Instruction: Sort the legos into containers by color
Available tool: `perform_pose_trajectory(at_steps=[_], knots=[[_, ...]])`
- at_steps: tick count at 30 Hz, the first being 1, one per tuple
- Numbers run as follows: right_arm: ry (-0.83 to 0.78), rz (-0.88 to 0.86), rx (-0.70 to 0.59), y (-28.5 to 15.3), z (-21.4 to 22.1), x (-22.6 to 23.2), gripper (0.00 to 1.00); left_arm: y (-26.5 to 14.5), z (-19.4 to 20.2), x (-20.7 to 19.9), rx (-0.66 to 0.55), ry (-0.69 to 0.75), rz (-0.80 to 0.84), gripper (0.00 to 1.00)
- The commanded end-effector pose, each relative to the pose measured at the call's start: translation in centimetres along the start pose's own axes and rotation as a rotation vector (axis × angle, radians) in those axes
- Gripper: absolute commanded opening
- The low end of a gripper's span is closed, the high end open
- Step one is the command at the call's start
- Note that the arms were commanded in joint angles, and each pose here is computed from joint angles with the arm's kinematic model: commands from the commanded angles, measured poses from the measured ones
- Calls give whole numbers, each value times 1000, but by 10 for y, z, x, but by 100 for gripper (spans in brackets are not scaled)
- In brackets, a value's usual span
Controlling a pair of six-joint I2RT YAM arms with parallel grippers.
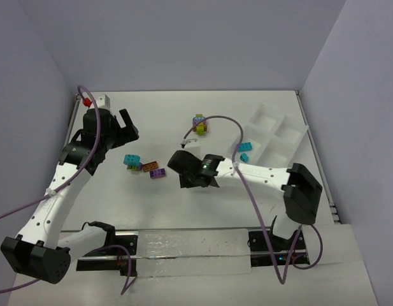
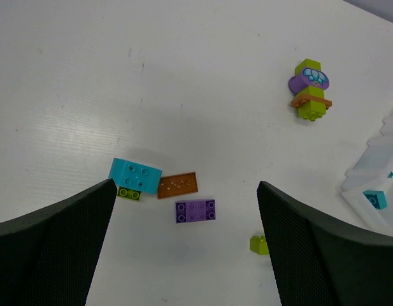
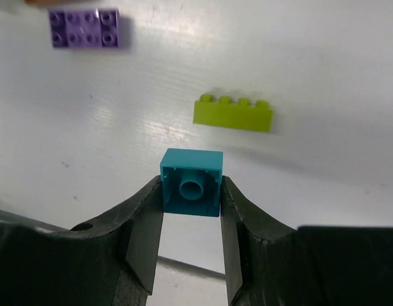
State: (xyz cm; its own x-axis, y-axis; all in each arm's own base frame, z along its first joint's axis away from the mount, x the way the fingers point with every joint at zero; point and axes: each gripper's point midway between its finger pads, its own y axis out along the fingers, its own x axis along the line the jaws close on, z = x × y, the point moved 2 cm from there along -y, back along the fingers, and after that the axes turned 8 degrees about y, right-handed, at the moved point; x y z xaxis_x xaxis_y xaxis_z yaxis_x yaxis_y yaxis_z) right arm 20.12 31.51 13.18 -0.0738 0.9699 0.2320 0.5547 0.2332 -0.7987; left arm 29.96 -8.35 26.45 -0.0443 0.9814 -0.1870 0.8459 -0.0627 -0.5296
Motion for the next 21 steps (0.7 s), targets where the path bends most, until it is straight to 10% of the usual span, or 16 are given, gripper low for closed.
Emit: perform_pose_trajectory(at_steps=[1, 21], knots=[[109, 74, -175, -26, -70, -51, 29, -4, -15, -4, -53, -4, 10, 99], [470, 270, -364, 2, -170, -243, 35, 21, -13, -10, -7, 29, 8, 99]])
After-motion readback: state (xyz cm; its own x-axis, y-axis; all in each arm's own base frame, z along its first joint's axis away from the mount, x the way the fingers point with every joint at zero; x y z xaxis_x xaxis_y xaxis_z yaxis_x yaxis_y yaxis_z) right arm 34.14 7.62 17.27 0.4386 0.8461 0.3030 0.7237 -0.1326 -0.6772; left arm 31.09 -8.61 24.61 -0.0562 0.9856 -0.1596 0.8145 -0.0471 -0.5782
